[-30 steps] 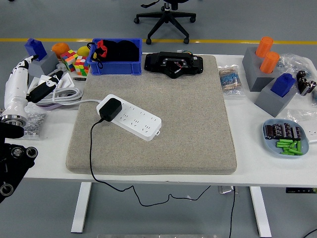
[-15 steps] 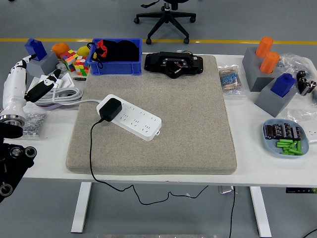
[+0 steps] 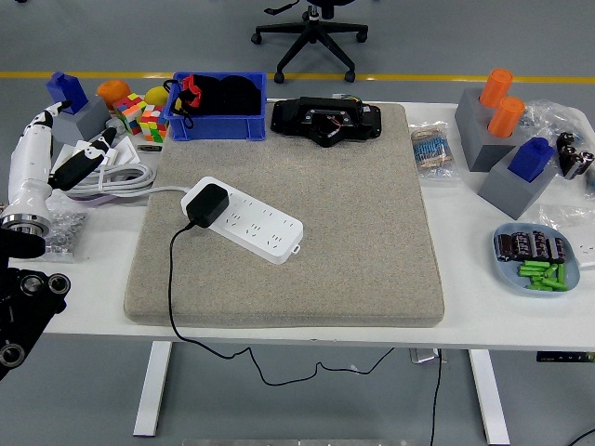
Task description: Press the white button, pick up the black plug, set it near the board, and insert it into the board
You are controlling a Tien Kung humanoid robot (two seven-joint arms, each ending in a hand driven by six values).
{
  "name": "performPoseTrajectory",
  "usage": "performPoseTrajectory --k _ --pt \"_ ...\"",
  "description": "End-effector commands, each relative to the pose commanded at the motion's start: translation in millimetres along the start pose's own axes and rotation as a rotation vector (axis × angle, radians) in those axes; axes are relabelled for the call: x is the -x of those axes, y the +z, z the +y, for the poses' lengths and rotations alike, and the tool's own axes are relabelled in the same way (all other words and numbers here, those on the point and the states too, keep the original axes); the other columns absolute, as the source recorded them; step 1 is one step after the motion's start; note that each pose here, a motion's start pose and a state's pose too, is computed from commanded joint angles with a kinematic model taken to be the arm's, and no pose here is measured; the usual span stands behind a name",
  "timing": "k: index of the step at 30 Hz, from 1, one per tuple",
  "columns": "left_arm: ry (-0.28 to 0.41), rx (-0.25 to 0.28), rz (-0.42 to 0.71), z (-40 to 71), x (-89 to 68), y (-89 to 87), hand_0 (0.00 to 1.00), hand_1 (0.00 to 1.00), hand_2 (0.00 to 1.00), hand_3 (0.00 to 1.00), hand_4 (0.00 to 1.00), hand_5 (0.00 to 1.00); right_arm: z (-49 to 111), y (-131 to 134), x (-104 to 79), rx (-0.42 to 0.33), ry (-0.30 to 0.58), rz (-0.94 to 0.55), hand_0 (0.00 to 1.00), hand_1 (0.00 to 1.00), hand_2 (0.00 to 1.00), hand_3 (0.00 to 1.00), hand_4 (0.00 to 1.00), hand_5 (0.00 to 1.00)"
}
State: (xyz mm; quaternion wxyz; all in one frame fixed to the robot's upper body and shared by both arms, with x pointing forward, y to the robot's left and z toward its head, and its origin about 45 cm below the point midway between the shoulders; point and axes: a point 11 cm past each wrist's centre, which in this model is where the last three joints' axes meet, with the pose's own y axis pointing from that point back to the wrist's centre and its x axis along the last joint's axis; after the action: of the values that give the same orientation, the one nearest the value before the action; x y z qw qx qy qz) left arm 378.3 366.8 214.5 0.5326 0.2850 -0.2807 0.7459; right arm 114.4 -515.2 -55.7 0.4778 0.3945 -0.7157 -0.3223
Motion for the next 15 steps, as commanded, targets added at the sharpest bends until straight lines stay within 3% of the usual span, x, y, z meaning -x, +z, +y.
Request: performPoseTrajectory --k 15 --pt "0.003 0.000 0.003 -0.8 -1.1 0.9 0.998 0.998 0.976 0.906 0.874 0.757 0.0 -1.3 -0.3 -0.002 0.001 -0.002 0.613 0.575 0.573 0.581 0.648 0.394"
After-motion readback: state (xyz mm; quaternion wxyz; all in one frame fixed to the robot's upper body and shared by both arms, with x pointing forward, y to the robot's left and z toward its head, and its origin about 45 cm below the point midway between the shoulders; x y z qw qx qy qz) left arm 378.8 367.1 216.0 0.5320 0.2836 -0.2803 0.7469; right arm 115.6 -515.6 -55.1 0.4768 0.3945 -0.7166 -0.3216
